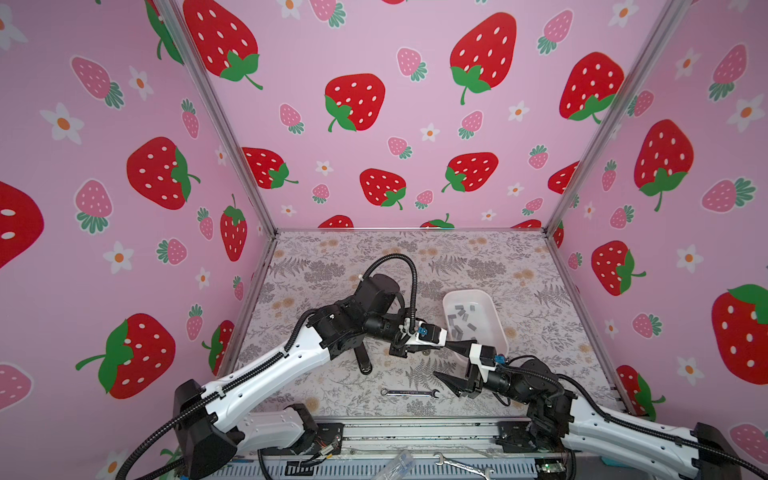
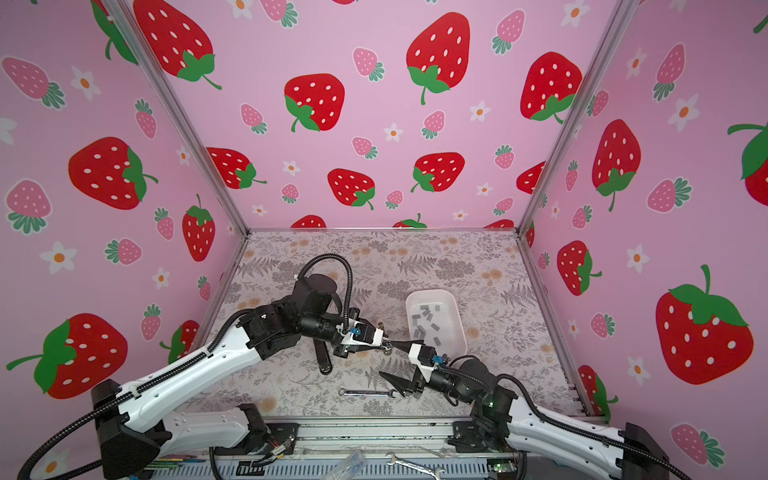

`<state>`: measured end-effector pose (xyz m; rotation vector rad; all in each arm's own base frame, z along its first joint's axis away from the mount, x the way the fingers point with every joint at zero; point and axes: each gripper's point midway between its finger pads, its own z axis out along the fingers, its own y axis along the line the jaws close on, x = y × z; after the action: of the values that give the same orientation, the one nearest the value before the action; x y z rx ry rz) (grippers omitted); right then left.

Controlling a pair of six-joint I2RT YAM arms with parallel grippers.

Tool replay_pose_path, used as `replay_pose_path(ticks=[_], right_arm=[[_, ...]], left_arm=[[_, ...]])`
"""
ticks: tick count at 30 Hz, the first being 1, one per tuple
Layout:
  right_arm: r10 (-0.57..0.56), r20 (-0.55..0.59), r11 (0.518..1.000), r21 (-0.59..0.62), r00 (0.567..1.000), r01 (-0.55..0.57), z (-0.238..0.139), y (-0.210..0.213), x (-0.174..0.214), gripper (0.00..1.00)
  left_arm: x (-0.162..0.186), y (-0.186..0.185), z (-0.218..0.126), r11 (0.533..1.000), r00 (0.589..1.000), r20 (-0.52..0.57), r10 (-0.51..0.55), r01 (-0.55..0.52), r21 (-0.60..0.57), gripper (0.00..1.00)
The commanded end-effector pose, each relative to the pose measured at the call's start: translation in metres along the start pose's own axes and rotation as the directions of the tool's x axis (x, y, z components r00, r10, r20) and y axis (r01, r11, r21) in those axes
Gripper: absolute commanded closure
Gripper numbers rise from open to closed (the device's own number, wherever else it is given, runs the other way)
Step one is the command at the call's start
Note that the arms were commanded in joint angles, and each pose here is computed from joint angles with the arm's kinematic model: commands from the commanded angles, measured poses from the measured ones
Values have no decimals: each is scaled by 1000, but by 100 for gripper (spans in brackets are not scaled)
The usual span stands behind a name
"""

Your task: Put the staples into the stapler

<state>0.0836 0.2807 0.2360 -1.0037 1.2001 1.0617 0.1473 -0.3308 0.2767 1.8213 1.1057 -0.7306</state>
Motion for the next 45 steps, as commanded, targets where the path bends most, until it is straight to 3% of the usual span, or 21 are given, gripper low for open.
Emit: replay_pose_path(ticks=[1,12,21,28,38,45], right_arm=[[-44,18,999,-28,999,44,2,8,-2,24],[-73,-46,997,-11,996,73,22,10,3,26],[-82,-39,993,78,996,85,17,-4,-4,30],[-92,-2,995,28,996,92,10,7,-6,30],[-99,-47,987,123,994,104,22,-11,-6,29],[-108,-77,986,116,991,116,35,-12,-3,44]], left_arm=[[-7,-7,-2,998,999,36,30,-32,47,100],[-6,-17,0,994,997,54,52,-57,95,100],[-2,-19,1,992,997,43,60,-64,106,100],[4,-9,3,997,999,6,46,-46,59,100],[-4,-20,1,991,997,56,55,-61,118,100],[-3,-23,2,989,997,59,54,-61,133,100]])
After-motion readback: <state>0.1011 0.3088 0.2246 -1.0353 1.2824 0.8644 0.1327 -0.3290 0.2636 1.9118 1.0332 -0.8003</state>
